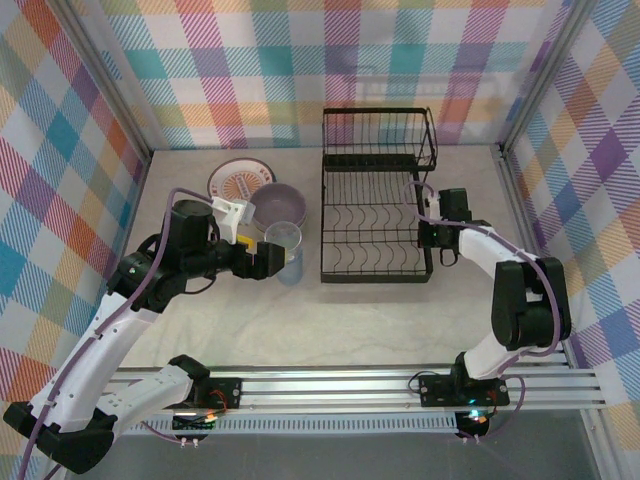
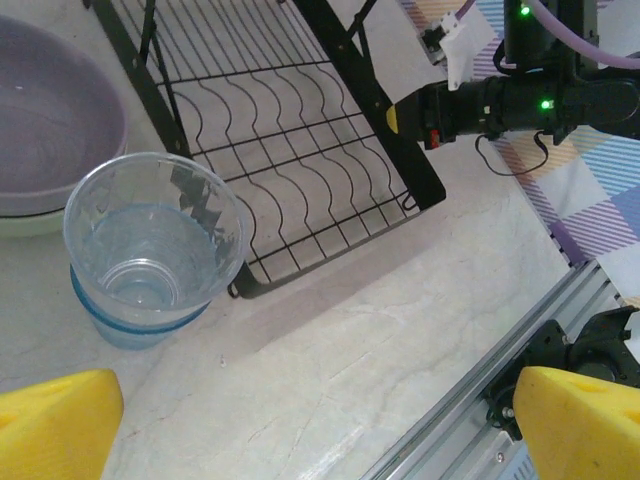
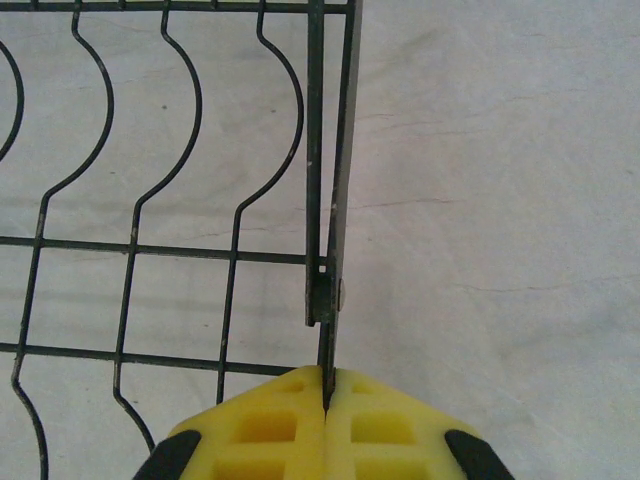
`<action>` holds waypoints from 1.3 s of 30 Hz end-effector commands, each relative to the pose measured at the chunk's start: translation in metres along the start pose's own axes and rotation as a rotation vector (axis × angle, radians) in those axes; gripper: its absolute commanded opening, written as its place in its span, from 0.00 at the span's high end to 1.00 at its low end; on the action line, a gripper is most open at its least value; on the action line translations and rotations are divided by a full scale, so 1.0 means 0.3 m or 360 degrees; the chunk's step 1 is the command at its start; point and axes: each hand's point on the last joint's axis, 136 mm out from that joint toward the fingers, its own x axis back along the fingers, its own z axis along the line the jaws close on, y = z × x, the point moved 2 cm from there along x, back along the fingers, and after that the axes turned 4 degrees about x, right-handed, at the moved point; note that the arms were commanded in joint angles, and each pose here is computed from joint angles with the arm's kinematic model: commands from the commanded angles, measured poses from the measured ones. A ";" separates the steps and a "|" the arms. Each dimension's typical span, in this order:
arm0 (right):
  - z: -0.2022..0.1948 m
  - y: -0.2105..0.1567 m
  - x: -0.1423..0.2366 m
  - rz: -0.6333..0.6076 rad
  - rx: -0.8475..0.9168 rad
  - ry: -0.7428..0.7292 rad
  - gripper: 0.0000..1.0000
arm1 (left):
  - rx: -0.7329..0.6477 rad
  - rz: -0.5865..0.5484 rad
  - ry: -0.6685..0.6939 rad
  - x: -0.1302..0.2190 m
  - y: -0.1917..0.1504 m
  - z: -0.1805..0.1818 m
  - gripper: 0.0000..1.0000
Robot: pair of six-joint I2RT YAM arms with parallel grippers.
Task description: Unload the mixed dishes from the dish rack
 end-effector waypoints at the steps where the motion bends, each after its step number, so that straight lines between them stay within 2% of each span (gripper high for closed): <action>1: 0.104 0.090 0.022 -0.0152 0.0180 0.0202 1.00 | 0.0000 -0.0049 -0.0009 0.012 0.011 -0.006 0.00; 13: 0.112 0.084 0.047 -0.0204 0.0036 0.0109 1.00 | 0.0016 -0.0069 0.0019 0.002 0.024 0.003 0.00; 15: 0.103 0.086 0.055 -0.0193 0.0023 0.0080 0.92 | 0.0027 -0.0077 0.0024 0.001 0.028 0.006 0.00; 16: 0.100 0.093 0.063 -0.0201 0.0016 0.0071 0.83 | 0.0032 -0.0079 0.0029 -0.001 0.030 0.008 0.00; 17: 0.095 0.097 0.072 -0.0211 0.0000 0.0058 0.68 | 0.0036 -0.0086 0.0033 -0.003 0.033 0.010 0.00; 19: 0.089 0.113 0.097 -0.0247 -0.0031 0.0046 0.51 | 0.0046 -0.0113 0.0056 -0.005 0.043 0.017 0.00; 20: 0.084 0.122 0.116 -0.0273 -0.0049 0.0033 0.38 | 0.0051 -0.0131 0.0076 -0.008 0.050 0.024 0.00; 24: 0.072 0.163 0.217 -0.0401 -0.0089 -0.0004 0.00 | 0.0087 -0.0222 0.0162 -0.009 0.089 0.054 0.00; 32: 0.014 0.184 0.480 -0.0684 -0.0296 -0.0086 0.01 | 0.0186 -0.0445 0.0437 -0.012 0.172 0.191 0.00; 35: -0.014 0.167 0.520 -0.0720 -0.0358 -0.0161 0.01 | 0.0207 -0.0566 0.0636 -0.003 0.189 0.294 0.00; 39: 0.010 0.151 0.533 -0.0769 -0.0265 -0.0104 0.01 | 0.0248 -0.0684 0.0876 0.009 0.196 0.430 0.00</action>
